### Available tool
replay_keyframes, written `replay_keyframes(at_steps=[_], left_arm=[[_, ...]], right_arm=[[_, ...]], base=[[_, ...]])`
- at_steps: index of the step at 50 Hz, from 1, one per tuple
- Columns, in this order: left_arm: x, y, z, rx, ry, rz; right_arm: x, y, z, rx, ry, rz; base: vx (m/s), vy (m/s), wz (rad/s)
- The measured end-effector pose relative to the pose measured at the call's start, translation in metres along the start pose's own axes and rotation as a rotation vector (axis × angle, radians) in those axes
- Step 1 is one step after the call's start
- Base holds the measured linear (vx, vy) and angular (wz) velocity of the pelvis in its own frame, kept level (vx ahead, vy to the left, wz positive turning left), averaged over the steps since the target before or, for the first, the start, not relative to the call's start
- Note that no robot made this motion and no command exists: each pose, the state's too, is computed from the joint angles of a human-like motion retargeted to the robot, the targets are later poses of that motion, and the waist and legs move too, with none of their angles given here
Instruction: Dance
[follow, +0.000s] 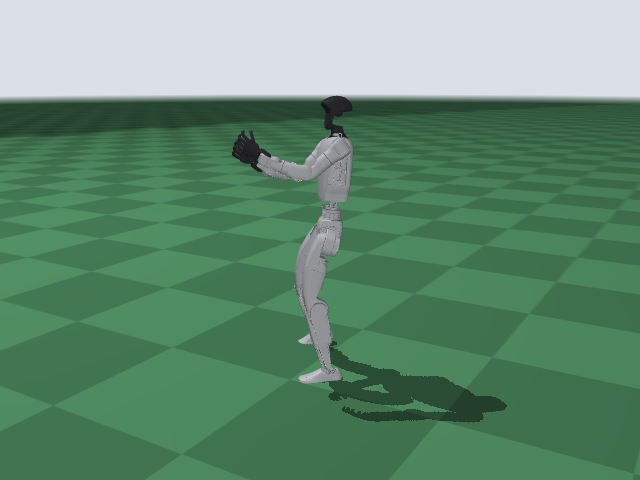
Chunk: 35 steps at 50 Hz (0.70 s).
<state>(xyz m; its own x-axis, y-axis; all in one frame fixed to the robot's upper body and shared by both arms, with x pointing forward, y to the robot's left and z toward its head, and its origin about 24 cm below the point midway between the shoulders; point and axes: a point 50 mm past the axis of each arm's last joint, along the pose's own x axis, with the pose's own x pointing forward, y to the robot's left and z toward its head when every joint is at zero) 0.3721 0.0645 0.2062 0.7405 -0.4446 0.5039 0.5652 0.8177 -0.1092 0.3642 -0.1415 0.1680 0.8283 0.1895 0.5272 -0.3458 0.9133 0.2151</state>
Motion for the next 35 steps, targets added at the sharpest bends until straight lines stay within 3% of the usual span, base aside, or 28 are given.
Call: replay_keyframes(at_steps=[5, 10, 13, 17, 20, 23, 26, 29, 32, 35], left_arm=[[-0.062, -0.018, 0.049, -0.423, -0.304, -0.091], [-0.145, -0.056, 0.069, -0.658, -0.389, -0.304], [-0.182, -0.061, 0.068, -0.779, -0.441, -0.39], [-0.194, -0.055, 0.067, -0.77, -0.499, -0.306], [-0.185, -0.06, 0.07, -0.767, -0.526, -0.316], [-0.17, -0.05, 0.093, -0.756, -0.594, -0.376], [-0.177, -0.01, 0.138, -0.598, -0.826, -0.193], [-0.207, 0.024, 0.193, -0.222, -1.127, 0.157], [-0.225, 0.025, 0.239, 0.221, -1.349, 0.439], [-0.225, 0.016, 0.267, 0.49, -1.482, 0.621]], right_arm=[[-0.028, 0.061, 0.026, 0.294, -0.097, 0.418], [-0.098, 0.081, 0.042, 0.453, -0.118, 0.699], [-0.141, 0.083, 0.035, 0.522, -0.081, 0.666], [-0.177, 0.085, 0.019, 0.732, -0.084, 0.419], [-0.177, 0.077, 0.022, 0.825, -0.187, 0.284], [-0.154, 0.045, 0.052, 0.712, -0.369, 0.236], [-0.141, -0.003, 0.108, 0.413, -0.601, 0.129], [-0.135, -0.03, 0.175, 0.048, -0.804, -0.005], [-0.13, -0.029, 0.23, -0.208, -0.985, -0.098], [-0.126, -0.021, 0.265, -0.361, -1.102, -0.129]], base=[[0.14, 0.09, -0.35], [0.19, -0.07, -0.07], [0.27, -0.03, 0.42], [0.26, 0.13, -0.06], [-0.06, 0.13, 0.28], [-0.15, 0.16, 0.11], [0.2, 0.08, 0.38], [0.33, 0.02, -0.06], [0.3, 0.08, -0.26], [0.36, 0.0, -0.23]])
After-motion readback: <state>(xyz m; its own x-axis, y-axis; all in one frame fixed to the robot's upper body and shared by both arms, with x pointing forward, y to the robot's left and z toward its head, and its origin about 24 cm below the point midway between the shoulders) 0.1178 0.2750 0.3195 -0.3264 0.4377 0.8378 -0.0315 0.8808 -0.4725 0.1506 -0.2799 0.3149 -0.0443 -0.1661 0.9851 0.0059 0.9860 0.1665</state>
